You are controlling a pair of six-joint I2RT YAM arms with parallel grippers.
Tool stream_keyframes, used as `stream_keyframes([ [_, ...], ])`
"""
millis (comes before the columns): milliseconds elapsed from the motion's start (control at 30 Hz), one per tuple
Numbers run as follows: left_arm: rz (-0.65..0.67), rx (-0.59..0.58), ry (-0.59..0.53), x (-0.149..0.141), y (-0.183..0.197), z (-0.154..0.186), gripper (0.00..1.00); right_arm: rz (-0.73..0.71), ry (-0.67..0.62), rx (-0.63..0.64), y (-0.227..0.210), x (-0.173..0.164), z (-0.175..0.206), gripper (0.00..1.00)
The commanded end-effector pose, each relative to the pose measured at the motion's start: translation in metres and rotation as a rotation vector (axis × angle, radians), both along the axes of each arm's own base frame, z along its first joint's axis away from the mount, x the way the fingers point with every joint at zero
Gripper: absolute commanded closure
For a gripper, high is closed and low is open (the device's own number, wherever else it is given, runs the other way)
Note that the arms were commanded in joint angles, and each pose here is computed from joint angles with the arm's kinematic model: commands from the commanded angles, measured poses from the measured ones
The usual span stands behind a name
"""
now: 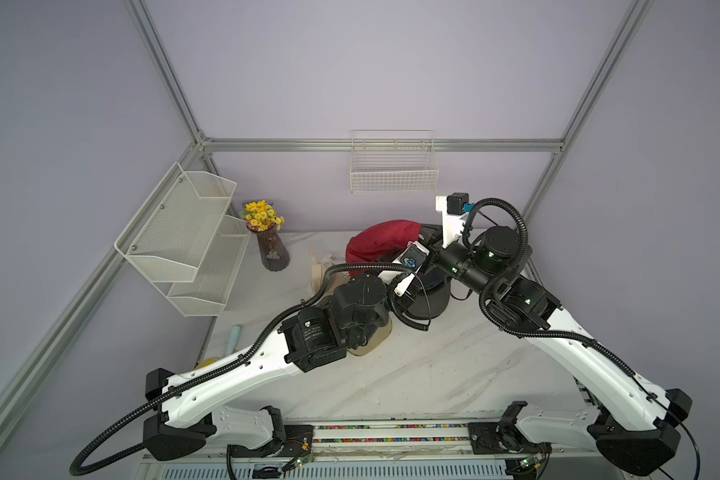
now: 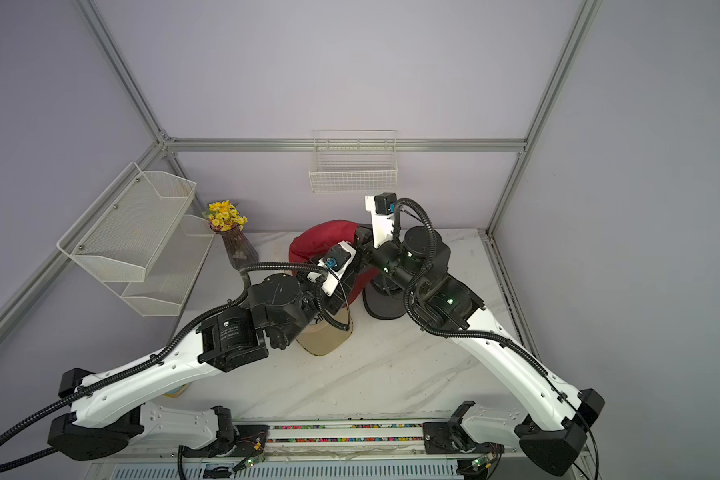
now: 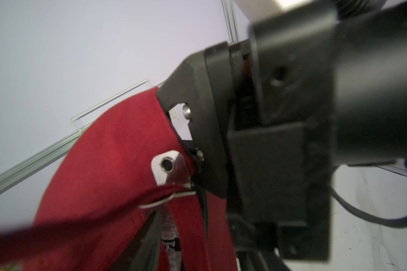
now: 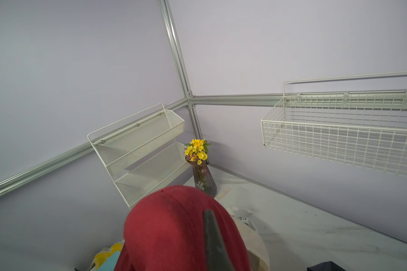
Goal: Open the adjustable buckle of the baseball cap
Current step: Pull the adjustable strap on the baseball cap.
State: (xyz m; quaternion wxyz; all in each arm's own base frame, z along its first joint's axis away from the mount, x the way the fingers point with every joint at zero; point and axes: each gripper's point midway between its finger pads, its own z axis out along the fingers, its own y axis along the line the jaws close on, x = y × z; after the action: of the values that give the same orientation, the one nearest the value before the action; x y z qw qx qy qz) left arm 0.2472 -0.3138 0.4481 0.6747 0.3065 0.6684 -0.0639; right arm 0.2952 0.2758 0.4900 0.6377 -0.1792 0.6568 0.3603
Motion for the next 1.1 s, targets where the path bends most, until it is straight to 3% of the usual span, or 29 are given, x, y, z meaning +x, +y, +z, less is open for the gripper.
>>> stream_keyframes([
  [0,0.051,-0.082,-0.081,0.002,0.012,0.041,0.5,0.028,-0.02,0.05,-0.006,-0.017,0.021,1.0],
  [300,0.105,-0.131,-0.138,0.003,0.023,0.055,0.71,0.047,-0.016,0.047,-0.003,-0.025,0.016,1.0],
  [567,0.114,-0.147,-0.159,0.001,0.03,0.062,1.0,0.031,-0.001,0.018,-0.006,-0.026,0.004,1.0],
  [767,0.105,-0.151,-0.17,-0.003,0.037,0.066,1.0,0.019,-0.006,-0.05,-0.008,-0.026,-0.007,1.0],
  [1067,0.075,-0.078,-0.129,-0.002,0.024,0.057,1.0,0.078,-0.021,-0.064,0.0,-0.038,-0.007,0.73],
])
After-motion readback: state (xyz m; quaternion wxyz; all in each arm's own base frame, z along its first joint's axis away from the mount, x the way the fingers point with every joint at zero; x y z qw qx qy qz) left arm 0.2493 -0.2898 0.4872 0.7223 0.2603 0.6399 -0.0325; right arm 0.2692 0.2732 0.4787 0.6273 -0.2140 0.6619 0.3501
